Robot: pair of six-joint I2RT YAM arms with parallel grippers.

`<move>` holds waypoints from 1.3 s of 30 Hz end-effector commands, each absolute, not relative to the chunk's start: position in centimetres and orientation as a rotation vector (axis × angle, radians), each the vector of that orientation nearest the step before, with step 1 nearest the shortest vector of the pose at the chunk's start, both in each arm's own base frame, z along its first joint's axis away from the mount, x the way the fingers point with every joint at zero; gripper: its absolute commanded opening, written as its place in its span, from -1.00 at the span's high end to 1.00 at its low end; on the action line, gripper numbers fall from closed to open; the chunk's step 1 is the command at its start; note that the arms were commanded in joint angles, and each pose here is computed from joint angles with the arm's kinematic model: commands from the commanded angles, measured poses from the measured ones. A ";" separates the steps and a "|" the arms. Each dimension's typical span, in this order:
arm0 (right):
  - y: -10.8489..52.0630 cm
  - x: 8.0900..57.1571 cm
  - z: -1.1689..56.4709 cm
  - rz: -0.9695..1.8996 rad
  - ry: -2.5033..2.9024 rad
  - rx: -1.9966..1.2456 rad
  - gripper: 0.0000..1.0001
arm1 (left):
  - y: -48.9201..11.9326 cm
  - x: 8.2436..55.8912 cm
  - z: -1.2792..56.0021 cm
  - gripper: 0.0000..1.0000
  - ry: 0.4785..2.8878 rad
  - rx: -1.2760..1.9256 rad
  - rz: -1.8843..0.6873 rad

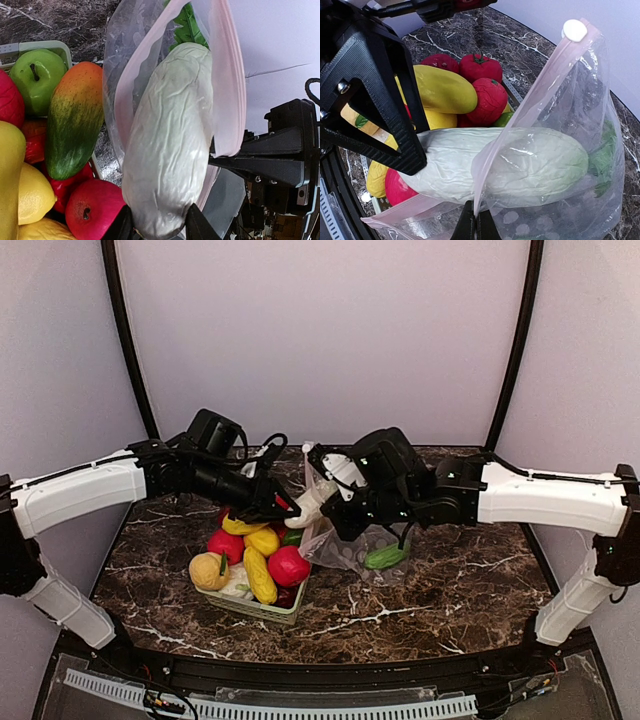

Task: Place the food in the zip-top bag and seal the zipper
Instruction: Place the fake vegetable in the zipper food storage bag.

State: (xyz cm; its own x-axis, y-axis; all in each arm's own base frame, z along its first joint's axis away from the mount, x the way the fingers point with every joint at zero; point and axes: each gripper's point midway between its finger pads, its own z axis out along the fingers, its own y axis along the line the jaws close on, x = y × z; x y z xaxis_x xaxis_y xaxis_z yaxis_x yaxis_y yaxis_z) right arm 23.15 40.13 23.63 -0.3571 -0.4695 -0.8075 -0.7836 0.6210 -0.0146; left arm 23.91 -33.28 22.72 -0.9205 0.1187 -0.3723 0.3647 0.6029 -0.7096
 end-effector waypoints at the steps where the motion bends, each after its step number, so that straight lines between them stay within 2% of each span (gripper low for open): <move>1: 41.1 23.4 25.0 0.521 2.004 -0.912 1.00 | -34.4 24.7 24.7 0.48 2.468 0.425 -1.295; 6: 40.8 23.8 25.5 0.529 2.013 -0.842 1.00 | -35.0 24.9 23.7 0.46 2.495 0.436 -1.306; 12: 40.1 24.7 25.6 0.561 2.040 -0.768 1.00 | -35.5 25.0 23.5 0.34 2.503 0.454 -1.322; 16: 39.3 25.5 25.4 0.587 2.061 -0.720 1.00 | -36.0 25.0 24.2 0.18 2.472 0.464 -1.358; 19: 38.8 25.8 25.5 0.606 2.069 -0.695 1.00 | -35.9 24.9 24.1 -0.03 2.473 0.465 -1.359; 23: 38.4 26.1 25.6 0.620 2.071 -0.676 1.00 | -35.8 24.8 23.9 -0.16 2.477 0.464 -1.356; 39: 37.6 26.5 25.8 0.645 2.073 -0.628 1.00 | -34.9 25.3 25.6 -0.36 2.383 0.461 -1.299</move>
State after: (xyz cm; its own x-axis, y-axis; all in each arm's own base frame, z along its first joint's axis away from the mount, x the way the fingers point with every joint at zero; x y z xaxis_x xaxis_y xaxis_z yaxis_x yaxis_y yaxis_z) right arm 26.04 38.19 23.93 -0.5210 -0.2646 -0.8115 -0.6498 0.7394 0.1761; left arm 25.29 -35.64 23.49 -0.9086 0.1272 -0.3977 0.4015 0.5277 -0.7486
